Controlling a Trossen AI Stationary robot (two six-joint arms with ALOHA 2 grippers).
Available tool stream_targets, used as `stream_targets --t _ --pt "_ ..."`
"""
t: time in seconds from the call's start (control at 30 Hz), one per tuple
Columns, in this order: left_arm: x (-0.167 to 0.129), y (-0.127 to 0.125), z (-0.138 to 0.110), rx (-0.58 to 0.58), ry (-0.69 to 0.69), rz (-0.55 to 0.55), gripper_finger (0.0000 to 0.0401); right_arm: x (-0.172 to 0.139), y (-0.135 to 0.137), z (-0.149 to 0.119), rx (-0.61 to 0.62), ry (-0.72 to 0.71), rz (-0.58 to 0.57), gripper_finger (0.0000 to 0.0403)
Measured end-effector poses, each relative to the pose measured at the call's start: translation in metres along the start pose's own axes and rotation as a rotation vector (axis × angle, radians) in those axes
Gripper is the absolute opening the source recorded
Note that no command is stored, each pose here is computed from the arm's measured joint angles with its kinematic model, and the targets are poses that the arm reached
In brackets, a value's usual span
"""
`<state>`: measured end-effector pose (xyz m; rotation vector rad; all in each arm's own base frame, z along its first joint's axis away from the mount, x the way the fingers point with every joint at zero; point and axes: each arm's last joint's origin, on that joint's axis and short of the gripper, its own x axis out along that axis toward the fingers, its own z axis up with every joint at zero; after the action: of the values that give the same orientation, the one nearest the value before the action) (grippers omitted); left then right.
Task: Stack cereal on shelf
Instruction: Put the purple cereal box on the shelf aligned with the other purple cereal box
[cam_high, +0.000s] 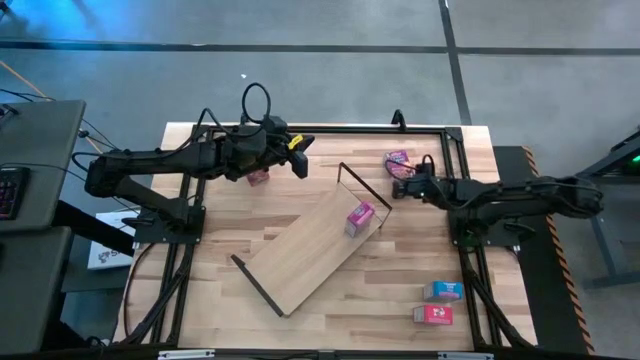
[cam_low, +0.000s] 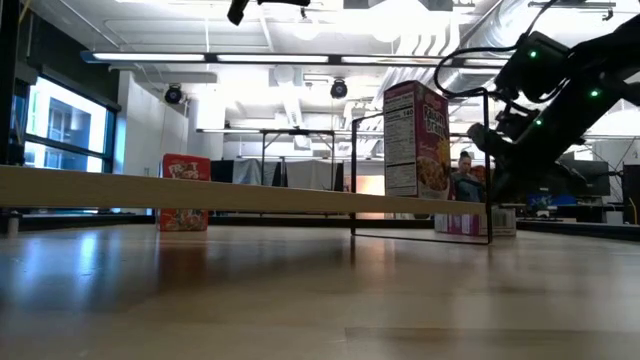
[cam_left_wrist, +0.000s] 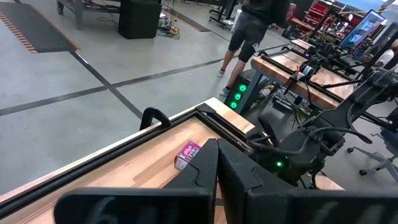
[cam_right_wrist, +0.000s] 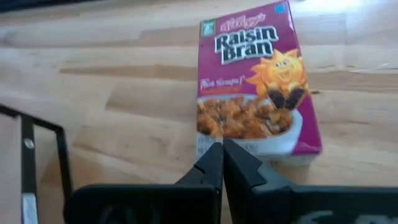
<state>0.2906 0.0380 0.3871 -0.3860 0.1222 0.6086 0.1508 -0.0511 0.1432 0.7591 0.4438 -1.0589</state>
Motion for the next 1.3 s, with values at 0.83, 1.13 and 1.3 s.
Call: stream_targets --t 0.83,1.13,1.3 --pt "0.000 0.000 0.000 -0.008 0.000 0.000 0.0000 0.007 -0.002 -0.010 -0.063 -0.009 -0.093 0.0000" --pt "0.000 0.000 0.000 -0.008 0.000 0.001 0.0000 -0.001 -0.017 -0.045 -0.044 0.122 -0.107 0.0000" --pt "0.000 0.000 0.000 -0.008 -0.001 0.002 0.0000 -0.003 -0.023 -0.056 0.003 0.109 -0.088 0.0000"
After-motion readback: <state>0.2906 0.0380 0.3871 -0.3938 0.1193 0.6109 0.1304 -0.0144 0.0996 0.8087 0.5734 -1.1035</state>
